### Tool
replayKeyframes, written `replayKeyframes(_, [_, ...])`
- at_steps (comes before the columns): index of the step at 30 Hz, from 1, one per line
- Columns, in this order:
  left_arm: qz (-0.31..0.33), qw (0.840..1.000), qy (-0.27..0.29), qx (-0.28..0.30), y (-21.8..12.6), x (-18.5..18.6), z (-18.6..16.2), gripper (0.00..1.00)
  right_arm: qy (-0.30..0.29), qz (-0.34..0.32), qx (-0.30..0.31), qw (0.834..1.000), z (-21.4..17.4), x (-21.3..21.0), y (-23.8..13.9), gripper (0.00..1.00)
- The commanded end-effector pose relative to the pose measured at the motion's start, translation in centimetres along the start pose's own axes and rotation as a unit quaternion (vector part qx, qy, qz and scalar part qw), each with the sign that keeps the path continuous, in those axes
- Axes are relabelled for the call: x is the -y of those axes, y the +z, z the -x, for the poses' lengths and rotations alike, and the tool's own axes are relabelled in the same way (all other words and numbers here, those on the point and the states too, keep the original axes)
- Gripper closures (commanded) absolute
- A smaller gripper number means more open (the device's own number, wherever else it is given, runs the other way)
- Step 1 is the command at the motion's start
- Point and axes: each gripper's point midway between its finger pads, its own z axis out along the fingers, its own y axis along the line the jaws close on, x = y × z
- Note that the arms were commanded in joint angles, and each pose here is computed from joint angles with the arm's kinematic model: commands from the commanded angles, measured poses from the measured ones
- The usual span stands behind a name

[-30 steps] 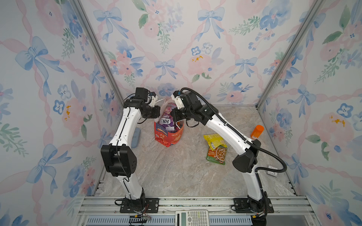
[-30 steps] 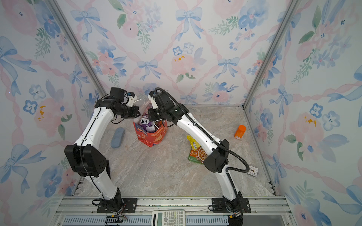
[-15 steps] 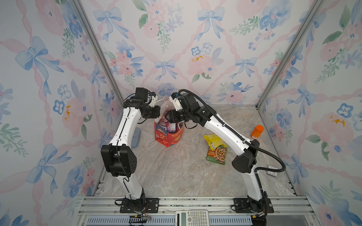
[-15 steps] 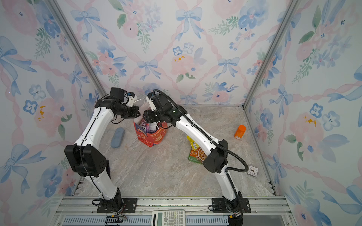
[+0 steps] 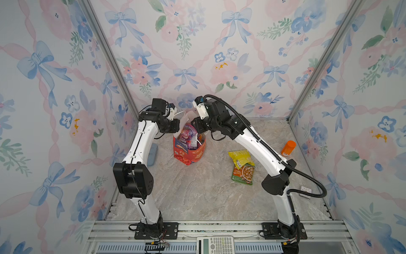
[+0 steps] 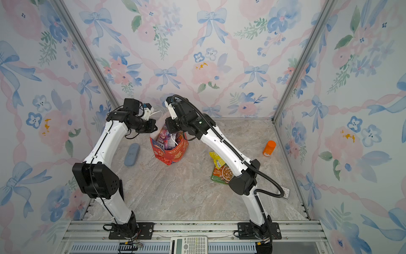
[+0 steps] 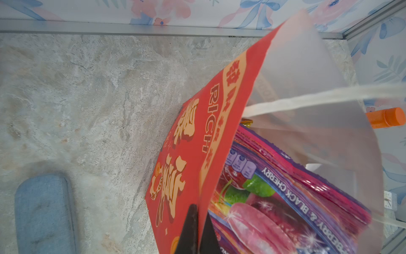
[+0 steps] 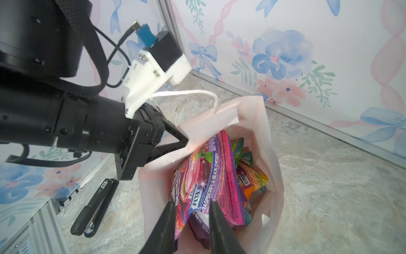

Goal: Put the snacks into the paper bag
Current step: 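Lower the pink Fox's packet into the bag and open the right gripper, then withdraw the right gripper and lower it onto the yellow cracker packet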

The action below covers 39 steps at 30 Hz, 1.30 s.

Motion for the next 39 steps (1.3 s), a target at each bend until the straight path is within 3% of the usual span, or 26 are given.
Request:
replayKeyframes(1, [0.005, 1.000, -0.009, -0.013, -0.6, -0.1, -1.0, 1.00, -0.015, -0.004, -0.046, 0.999, -2.8, -0.3, 2.3, 0.72])
replayKeyframes(15, [0.006, 1.000, -0.010, -0.011, -0.7, -0.1, -1.0, 1.00, 0.007, -0.033, -0.139, 0.990, -10.1, 2.6, 9.3, 0.72])
replayKeyframes(20, [0.006, 1.000, -0.010, -0.013, -0.6, -0.2, -1.0, 1.00, 0.016, -0.036, -0.130, 0.991, -9.5, 3.2, 9.6, 0.68])
replayKeyframes(25, [0.006, 1.000, -0.010, -0.012, -0.7, -0.1, -1.0, 1.00, 0.016, -0.026, -0.080, 0.996, -5.5, 2.7, 6.9, 0.61])
replayKeyframes(28, [0.006, 1.000, -0.011, -0.012, -0.7, -0.2, -1.0, 1.00, 0.009, -0.011, -0.036, 0.999, -2.0, 1.7, 3.6, 0.58])
replayKeyframes(32, [0.005, 1.000, -0.010, -0.013, -0.6, -0.2, -1.0, 1.00, 0.006, 0.005, 0.033, 0.999, 2.5, 0.6, -1.9, 0.45])
replayKeyframes(39, [0.004, 1.000, -0.010, -0.011, -0.7, -0.1, -1.0, 1.00, 0.034, -0.038, 0.103, 0.993, 4.1, 4.1, -7.9, 0.23])
